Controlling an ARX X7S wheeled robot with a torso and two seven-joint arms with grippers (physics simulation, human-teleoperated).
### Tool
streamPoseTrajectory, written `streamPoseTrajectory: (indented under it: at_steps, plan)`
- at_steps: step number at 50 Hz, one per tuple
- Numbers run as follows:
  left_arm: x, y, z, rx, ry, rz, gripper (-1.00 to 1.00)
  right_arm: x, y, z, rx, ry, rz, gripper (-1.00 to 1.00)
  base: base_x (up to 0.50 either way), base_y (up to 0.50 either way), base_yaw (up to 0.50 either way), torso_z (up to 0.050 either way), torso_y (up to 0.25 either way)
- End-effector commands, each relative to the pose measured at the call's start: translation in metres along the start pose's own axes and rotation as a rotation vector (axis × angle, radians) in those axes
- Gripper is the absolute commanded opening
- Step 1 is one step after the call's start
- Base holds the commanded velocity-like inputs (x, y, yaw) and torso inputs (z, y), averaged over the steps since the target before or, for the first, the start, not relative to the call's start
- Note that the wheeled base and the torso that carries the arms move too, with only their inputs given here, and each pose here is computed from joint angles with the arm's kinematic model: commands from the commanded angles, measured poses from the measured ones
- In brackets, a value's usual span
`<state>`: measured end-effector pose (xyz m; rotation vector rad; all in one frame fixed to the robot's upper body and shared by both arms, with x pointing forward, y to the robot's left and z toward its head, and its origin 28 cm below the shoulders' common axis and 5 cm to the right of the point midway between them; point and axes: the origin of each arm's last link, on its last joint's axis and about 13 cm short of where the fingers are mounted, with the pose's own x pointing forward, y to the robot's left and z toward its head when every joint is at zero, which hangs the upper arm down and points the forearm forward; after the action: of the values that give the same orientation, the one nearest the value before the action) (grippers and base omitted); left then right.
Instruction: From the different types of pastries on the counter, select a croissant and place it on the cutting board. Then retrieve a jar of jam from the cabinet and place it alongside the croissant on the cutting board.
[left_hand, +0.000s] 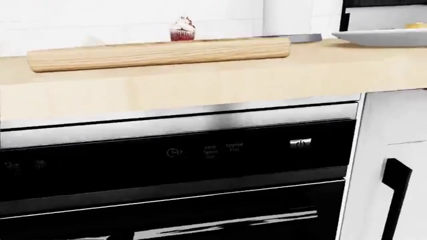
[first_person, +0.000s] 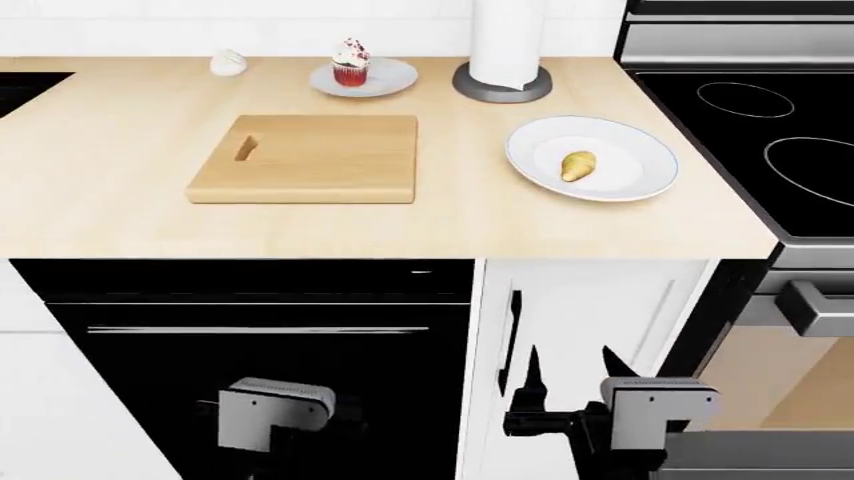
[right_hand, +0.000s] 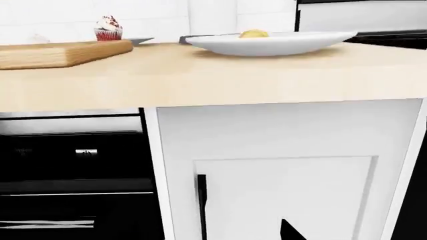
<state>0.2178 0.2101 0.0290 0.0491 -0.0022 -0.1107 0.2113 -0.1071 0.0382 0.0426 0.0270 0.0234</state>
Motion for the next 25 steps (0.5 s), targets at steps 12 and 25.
streamPoseTrajectory:
  at_steps: [12,25]
  plan:
    - [0.048,0.059,0.138,0.178,-0.004,-0.270,1.00,0.008,-0.023,0.162,-0.057,0.017,0.193,1.00,0.00,0.00,0.00,0.000,0.000]
    - [0.092,0.085,0.219,0.207,-0.039,-0.295,1.00,0.039,-0.035,0.245,-0.068,-0.018,0.213,1.00,0.00,0.00,0.00,0.000,0.000]
